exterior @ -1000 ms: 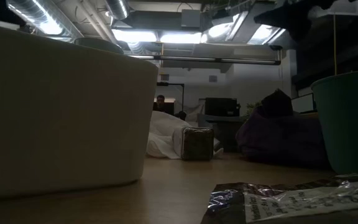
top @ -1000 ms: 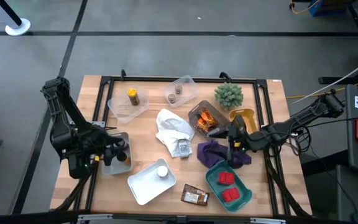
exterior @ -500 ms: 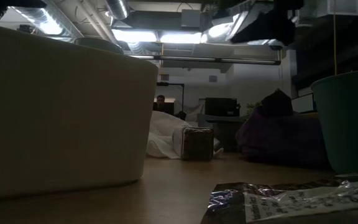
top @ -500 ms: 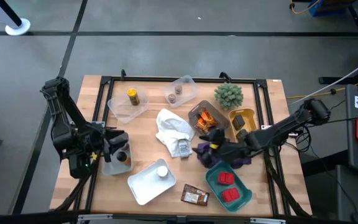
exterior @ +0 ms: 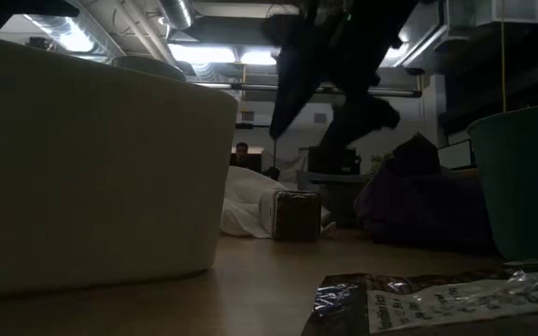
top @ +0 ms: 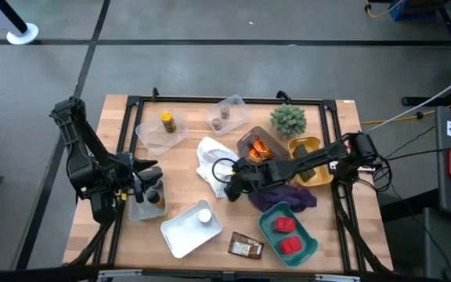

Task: Sort spices by type
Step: Put the white spice bottle into the white bin

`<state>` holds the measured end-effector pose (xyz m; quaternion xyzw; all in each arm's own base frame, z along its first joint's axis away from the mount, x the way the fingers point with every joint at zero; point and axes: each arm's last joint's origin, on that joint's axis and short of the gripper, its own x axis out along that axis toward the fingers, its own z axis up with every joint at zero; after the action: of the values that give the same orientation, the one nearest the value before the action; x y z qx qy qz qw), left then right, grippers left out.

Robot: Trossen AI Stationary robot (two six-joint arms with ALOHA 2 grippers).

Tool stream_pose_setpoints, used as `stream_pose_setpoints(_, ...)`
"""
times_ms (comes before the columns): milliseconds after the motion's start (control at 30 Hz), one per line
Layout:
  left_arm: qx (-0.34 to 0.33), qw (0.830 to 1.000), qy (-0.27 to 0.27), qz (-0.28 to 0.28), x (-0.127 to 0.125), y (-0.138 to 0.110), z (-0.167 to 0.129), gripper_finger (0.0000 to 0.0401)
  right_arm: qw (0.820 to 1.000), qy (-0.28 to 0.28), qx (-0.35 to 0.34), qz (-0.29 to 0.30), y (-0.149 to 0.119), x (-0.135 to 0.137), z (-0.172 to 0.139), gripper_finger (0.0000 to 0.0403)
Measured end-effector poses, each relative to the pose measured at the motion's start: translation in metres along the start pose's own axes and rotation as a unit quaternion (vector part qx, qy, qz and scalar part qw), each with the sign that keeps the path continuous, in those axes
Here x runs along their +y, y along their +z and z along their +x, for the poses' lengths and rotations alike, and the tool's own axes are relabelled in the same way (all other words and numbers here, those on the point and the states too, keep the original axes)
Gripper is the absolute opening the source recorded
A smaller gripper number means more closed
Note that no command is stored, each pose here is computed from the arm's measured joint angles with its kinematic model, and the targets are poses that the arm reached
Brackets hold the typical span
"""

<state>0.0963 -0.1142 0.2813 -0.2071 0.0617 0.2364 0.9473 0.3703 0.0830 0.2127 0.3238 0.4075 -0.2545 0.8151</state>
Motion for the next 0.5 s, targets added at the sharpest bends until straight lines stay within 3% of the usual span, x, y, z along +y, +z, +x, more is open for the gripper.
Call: stream_pose_setpoints(500,0.002,1.0,0.0,0.021,0.0,0.0,0.0,0.0258,0.999,-0.033,0.01,0.035,-0.009,-0.004,0.04,0.033)
